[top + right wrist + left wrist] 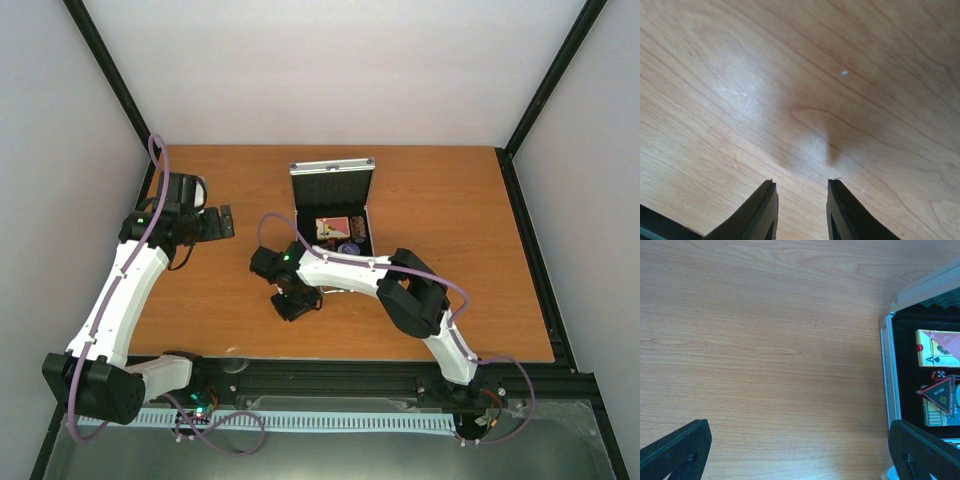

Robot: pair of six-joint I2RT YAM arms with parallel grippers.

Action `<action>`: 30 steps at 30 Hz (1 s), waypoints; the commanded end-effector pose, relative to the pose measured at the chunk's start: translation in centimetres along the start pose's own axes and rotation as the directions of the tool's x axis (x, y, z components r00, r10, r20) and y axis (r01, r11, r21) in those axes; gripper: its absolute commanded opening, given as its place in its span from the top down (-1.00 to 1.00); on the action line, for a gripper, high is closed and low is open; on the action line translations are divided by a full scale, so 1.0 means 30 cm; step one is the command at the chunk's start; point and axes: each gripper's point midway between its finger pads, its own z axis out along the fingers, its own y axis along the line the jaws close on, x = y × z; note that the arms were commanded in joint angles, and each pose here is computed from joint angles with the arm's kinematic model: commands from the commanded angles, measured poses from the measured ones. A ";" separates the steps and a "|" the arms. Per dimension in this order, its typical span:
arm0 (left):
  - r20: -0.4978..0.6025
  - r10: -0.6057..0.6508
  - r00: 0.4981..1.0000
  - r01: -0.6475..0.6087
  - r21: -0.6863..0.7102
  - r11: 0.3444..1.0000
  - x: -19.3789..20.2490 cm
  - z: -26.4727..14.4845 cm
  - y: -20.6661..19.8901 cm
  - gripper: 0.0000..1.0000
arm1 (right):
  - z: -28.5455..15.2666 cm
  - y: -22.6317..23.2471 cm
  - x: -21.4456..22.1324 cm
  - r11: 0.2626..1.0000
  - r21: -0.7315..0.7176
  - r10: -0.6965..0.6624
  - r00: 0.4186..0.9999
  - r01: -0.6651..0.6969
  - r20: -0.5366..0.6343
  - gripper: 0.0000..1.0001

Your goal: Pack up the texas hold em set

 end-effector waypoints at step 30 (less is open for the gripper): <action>0.032 0.000 1.000 -0.001 0.016 1.000 -0.039 -0.022 -0.017 -1.00 | -0.233 0.093 -0.034 0.982 -0.187 0.009 0.978 0.031 0.210 -1.00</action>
